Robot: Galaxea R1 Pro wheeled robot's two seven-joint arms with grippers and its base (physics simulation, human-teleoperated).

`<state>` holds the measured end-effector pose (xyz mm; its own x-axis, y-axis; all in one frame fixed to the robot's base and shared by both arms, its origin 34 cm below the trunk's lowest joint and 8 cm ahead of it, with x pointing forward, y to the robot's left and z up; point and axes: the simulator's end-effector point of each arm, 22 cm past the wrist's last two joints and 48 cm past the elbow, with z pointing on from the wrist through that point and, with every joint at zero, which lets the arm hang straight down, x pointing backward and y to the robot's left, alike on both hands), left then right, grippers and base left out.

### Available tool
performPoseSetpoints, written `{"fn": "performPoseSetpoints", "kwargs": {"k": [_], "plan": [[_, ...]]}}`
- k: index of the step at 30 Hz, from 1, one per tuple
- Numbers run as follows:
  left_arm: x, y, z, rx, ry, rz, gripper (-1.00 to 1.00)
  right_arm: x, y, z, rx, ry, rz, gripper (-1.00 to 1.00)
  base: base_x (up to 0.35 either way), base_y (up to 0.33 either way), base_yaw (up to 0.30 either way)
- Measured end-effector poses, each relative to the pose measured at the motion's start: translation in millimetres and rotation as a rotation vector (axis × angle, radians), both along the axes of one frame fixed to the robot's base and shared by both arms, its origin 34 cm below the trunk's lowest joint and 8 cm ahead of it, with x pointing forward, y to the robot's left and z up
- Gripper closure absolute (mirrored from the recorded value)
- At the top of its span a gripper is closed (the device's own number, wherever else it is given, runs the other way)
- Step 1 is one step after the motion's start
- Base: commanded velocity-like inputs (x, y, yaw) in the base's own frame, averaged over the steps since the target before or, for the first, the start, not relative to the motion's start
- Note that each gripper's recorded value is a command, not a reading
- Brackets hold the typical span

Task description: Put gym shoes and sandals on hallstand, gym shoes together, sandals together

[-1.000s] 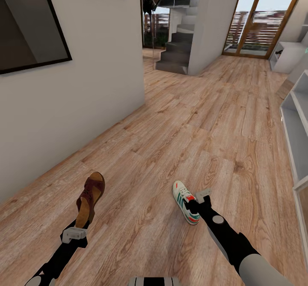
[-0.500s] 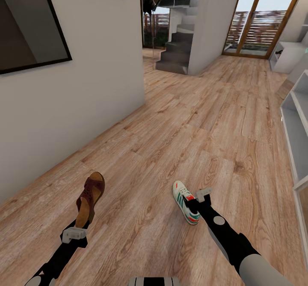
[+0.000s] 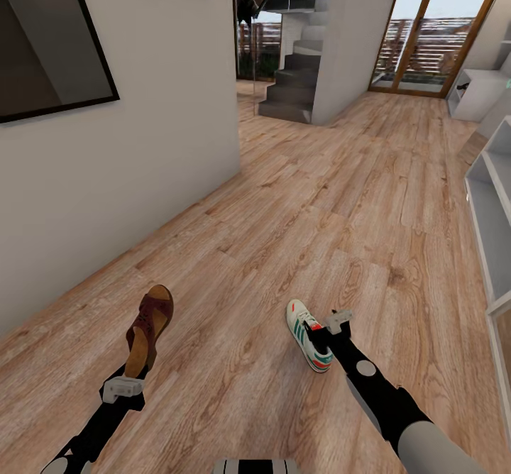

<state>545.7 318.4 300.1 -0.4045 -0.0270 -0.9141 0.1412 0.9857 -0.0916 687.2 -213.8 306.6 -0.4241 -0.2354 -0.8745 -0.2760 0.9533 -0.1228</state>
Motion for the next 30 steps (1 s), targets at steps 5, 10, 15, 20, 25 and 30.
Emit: {"fn": "performPoseSetpoints", "kwargs": {"k": [5, 10, 15, 20, 25, 30], "plan": [[0.0, -0.4, 0.0, -0.001, 0.000, 0.000, 1.00, -7.6, -5.9, -9.9, 0.000, 0.004, -0.003, -1.00, 0.000, 0.000, 0.000], [-0.1, -0.7, -0.2, -0.001, 0.000, 0.000, 1.00, -16.3, -11.0, -18.5, 0.003, -0.005, -0.004, -1.00, 0.000, 0.000, 0.000], [0.0, -0.7, -0.1, -0.001, 0.000, 0.000, 1.00, -18.8, -25.0, -19.3, 0.019, -0.034, -0.041, -1.00, 0.000, 0.000, 0.000], [-0.1, -0.9, -0.2, -0.001, 0.000, -0.001, 1.00, -21.1, -32.9, -21.7, 0.024, -0.035, -0.064, -1.00, 0.000, 0.000, 0.000], [-0.1, -0.9, -0.2, 0.000, 0.000, -0.001, 1.00, -22.2, -34.8, -22.8, 0.027, -0.035, -0.071, -1.00, 0.000, 0.000, 0.000], [-0.1, -0.7, -0.2, 0.000, 0.000, -0.001, 1.00, -22.7, -35.5, -23.3, 0.028, -0.034, -0.074, -1.00, 0.000, 0.000, 0.000]]}}
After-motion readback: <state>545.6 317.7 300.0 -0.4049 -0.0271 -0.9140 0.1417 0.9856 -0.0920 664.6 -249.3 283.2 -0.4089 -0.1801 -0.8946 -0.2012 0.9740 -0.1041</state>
